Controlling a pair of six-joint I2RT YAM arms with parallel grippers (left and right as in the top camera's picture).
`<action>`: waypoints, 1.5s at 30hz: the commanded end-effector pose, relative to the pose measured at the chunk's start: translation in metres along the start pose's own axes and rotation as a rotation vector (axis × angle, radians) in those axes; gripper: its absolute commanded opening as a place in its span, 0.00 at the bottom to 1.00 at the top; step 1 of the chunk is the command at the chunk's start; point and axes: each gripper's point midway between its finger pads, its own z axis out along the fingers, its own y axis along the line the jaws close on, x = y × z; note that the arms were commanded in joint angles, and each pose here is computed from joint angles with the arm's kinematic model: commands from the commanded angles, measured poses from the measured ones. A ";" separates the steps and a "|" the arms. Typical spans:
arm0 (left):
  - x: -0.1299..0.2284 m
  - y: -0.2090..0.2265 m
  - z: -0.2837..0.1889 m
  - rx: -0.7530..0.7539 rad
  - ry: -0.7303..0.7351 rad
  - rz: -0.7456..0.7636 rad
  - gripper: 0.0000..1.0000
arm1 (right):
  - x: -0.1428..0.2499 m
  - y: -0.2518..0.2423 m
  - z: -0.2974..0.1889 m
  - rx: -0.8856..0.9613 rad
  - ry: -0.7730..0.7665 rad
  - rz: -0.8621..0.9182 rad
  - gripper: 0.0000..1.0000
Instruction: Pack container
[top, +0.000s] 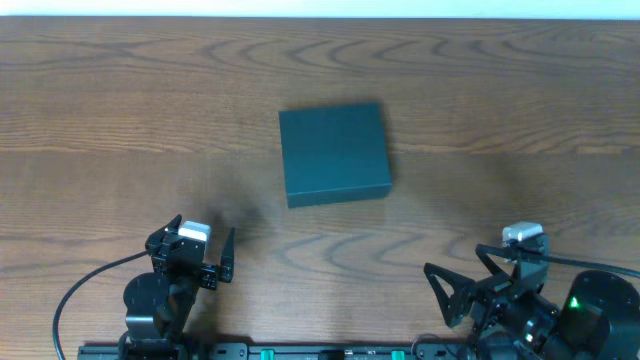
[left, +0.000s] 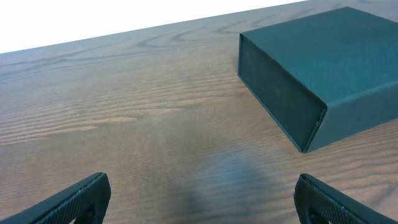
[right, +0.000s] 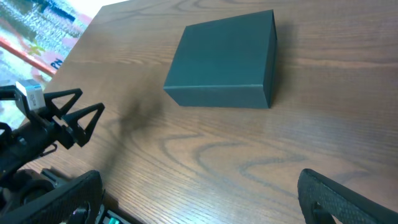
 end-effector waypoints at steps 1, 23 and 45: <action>0.009 0.004 0.003 -0.025 0.018 -0.017 0.95 | 0.000 -0.001 -0.001 0.006 -0.004 0.009 0.99; 0.009 0.004 0.003 -0.025 0.018 -0.016 0.95 | -0.008 -0.029 -0.005 0.177 -0.052 -0.023 0.99; 0.009 0.004 0.003 -0.025 0.018 -0.017 0.95 | 0.071 -0.097 0.067 0.251 -0.094 -0.491 0.99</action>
